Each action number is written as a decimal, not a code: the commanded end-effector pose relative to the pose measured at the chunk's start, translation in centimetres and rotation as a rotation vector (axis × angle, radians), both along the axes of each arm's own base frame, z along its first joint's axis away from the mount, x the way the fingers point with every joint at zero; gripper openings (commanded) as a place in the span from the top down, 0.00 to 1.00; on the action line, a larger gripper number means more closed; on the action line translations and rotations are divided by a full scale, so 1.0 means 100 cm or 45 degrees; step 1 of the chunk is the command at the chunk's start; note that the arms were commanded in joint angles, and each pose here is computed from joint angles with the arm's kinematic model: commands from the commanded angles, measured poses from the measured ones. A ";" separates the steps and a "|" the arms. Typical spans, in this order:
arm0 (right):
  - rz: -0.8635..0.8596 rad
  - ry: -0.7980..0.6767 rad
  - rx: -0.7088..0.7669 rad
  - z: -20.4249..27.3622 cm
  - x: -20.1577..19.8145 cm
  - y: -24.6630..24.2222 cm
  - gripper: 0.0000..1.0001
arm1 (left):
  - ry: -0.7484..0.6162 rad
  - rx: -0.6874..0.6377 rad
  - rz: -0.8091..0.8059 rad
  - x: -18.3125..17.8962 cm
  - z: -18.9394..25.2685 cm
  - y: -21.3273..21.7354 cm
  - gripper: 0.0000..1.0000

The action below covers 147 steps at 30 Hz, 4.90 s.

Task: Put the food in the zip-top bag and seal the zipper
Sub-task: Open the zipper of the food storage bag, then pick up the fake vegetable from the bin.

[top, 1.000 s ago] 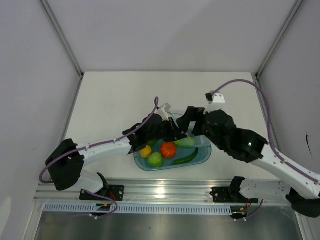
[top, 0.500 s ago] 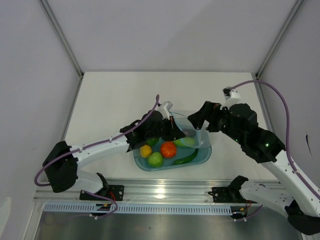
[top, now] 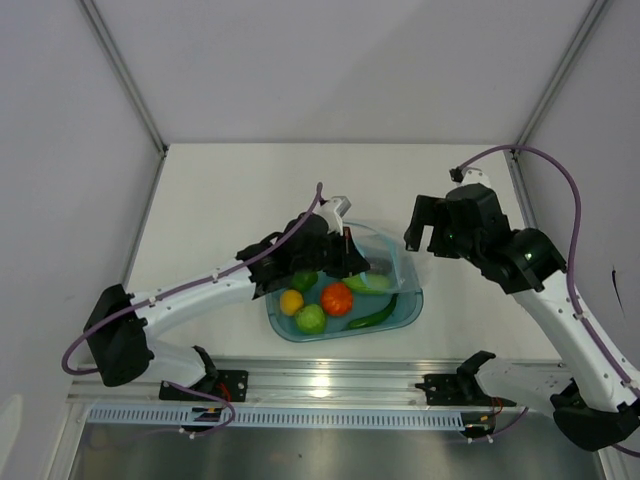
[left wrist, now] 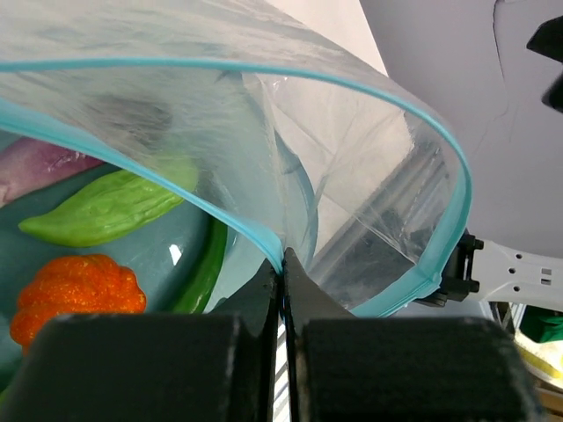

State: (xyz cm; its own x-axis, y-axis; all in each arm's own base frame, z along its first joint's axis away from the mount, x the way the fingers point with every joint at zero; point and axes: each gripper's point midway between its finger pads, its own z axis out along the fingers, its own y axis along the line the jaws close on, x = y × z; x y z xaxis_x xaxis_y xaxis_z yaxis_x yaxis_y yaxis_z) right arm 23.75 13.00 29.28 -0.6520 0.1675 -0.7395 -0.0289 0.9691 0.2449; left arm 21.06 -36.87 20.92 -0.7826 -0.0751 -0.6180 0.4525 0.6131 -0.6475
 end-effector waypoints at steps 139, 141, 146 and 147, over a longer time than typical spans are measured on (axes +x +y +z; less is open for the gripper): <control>-0.154 0.243 -0.393 -0.072 -0.041 -0.069 1.00 | 0.243 0.445 0.129 0.030 -0.117 0.057 0.27; -0.157 0.239 -0.391 -0.071 -0.042 -0.070 1.00 | 0.251 0.450 0.139 0.030 -0.120 0.058 0.26; -0.151 0.245 -0.383 -0.073 -0.041 -0.068 1.00 | 0.306 0.445 0.100 0.016 -0.137 0.060 0.27; -0.145 0.249 -0.373 -0.074 -0.041 -0.066 1.00 | 0.306 0.447 0.094 0.014 -0.138 0.059 0.27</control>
State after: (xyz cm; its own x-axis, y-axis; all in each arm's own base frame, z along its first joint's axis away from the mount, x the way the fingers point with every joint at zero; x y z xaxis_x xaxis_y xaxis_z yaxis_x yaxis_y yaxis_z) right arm 19.63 6.29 21.66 -0.7813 0.0505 -0.6221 0.1152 0.9913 -0.0642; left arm 22.94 -30.56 7.52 -0.8998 0.0563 -0.4327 0.2716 0.8483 -0.4544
